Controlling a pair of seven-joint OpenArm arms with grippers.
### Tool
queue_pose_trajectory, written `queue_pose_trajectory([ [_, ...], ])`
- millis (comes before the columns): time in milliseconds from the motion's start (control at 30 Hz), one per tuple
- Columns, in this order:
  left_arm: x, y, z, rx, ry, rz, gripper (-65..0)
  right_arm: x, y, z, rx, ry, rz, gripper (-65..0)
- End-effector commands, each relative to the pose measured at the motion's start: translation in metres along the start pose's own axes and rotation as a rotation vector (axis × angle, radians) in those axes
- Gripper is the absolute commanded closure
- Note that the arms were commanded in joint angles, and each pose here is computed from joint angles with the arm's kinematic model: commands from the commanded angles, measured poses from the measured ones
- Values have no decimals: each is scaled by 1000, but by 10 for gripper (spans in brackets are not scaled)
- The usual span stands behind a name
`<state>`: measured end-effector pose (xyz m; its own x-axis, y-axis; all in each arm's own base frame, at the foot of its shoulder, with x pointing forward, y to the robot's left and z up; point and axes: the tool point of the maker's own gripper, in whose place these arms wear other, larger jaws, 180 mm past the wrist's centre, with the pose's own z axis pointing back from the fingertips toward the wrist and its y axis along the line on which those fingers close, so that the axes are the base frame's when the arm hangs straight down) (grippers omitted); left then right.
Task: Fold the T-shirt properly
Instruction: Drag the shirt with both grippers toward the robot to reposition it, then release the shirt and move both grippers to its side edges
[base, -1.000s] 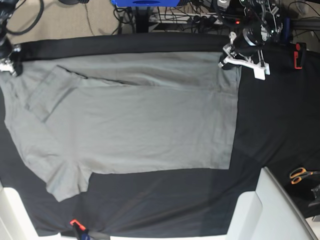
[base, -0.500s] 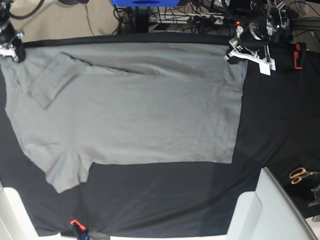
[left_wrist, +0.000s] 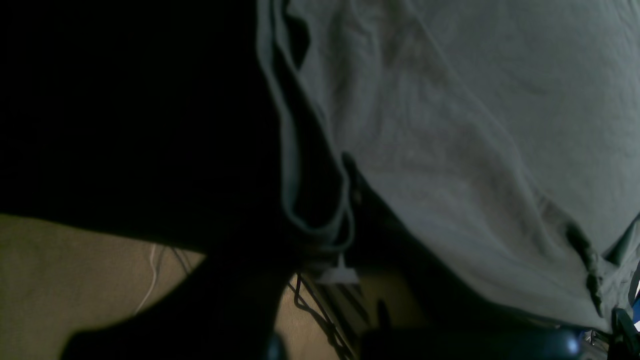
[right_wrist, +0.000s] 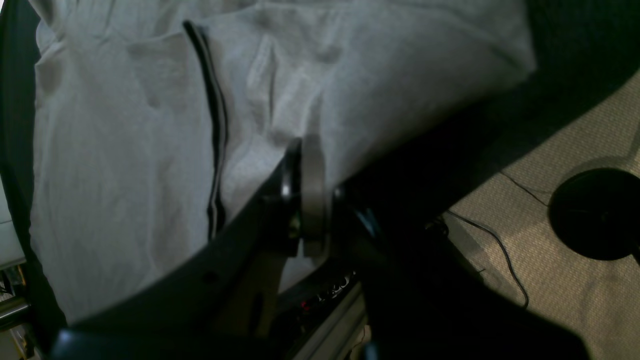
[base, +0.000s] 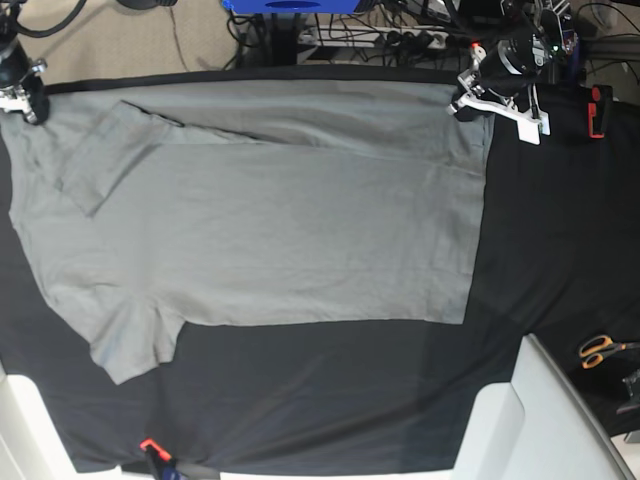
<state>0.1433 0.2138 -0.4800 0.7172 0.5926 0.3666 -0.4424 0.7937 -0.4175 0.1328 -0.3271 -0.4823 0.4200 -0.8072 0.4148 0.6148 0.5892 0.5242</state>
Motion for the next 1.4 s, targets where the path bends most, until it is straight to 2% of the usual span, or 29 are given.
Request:
queue_pose_trajectory([
  [0, 4, 4, 4, 8, -18, -9, 0, 17, 0, 5, 3, -43, 18, -23],
  [67, 2, 6, 5, 13, -13, -7, 0, 15, -1, 5, 1, -40, 16, -102],
  [133, 1, 6, 6, 14, -12, -7, 0, 15, -1, 5, 1, -40, 16, -227],
  [167, 1, 8, 7, 19, -13, -4, -26, 14, -3, 6, -3, -37, 16, -303],
  [233, 6, 23, 14, 51, -31, 17, -204, 12, -6, 9, -6, -36, 15, -447],
  [300, 13, 35, 20, 81, -58, 37, -324, 8, -6, 11, 3, -37, -10, -516],
  [400, 27, 60, 35, 137, -112, 78, -387, 13, -15, 19, -13, -59, -28, -509],
  [533, 62, 94, 62, 217, -210, 92, -388, 32, -25, 29, -38, -109, -33, -509],
  [600, 83, 103, 74, 238, -254, 72, -388, 55, -26, 35, -46, -137, 12, -509],
  [667, 114, 95, 79, 226, -302, 15, -388, 82, -15, 31, -25, -168, 52, -509],
  [767, 148, 76, 76, 191, -295, -55, -388, 126, 7, 19, 0, -201, 140, -510],
  [867, 174, 44, 59, 129, -271, -131, -388, 158, 35, -9, -1, -192, 243, -512],
  [1000, 188, -6, 32, 44, -212, -266, -362, 173, 75, -59, 31, -130, 410, -513],
  [1100, 190, -33, 19, 0, -187, -336, -308, 170, 100, -90, 78, -124, 523, -510],
  [1267, 192, -40, 18, -13, -190, -352, -191, 167, 105, -114, 78, -187, 538, -510],
  [1367, 191, -38, 18, -9, -186, -352, -166, 160, 106, -125, 88, -195, 489, -510],
])
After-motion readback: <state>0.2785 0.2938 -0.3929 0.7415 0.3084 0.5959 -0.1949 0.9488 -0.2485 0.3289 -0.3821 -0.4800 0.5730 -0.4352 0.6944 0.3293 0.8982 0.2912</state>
